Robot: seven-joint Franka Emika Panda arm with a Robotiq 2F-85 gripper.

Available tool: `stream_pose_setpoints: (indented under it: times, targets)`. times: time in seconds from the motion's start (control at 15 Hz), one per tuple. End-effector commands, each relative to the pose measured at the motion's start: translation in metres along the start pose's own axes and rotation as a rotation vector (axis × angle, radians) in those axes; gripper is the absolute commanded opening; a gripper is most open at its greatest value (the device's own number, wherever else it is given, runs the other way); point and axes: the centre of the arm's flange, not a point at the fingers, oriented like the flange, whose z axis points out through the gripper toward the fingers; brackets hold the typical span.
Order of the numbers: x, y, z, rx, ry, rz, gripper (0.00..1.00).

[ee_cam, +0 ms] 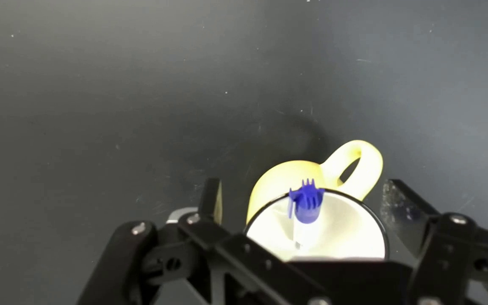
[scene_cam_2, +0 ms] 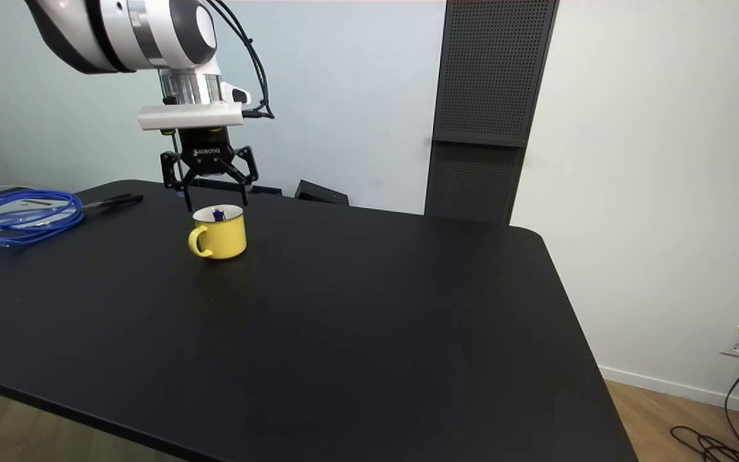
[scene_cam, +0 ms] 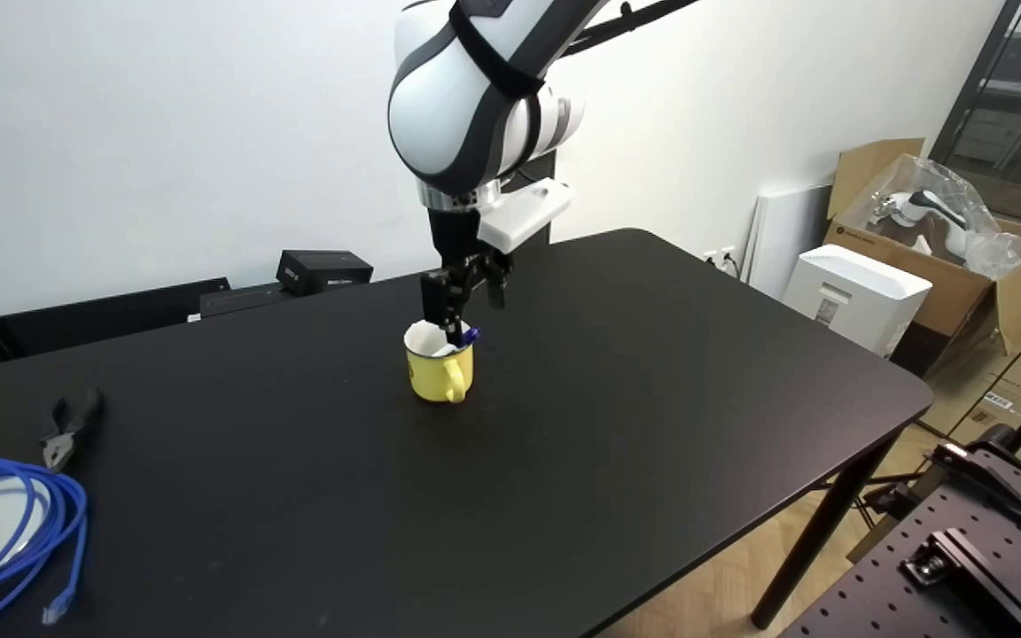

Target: Take the marker from the cup and put it on the table

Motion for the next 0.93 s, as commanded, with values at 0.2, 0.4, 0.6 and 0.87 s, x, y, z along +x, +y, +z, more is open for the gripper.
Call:
stream_pose_setpoints:
  times: [0.2,0.4,0.6,0.87]
  targets:
    - [0.015,-0.001,0.006,-0.005,0.009,0.004,0.45]
    - [0.016,-0.001,0.007,-0.008,0.011,0.004,0.25]
    - [0.016,-0.001,0.007,-0.001,0.008,0.000,0.05]
    - [0.005,-0.005,-0.010,0.031,0.005,-0.016,0.06]
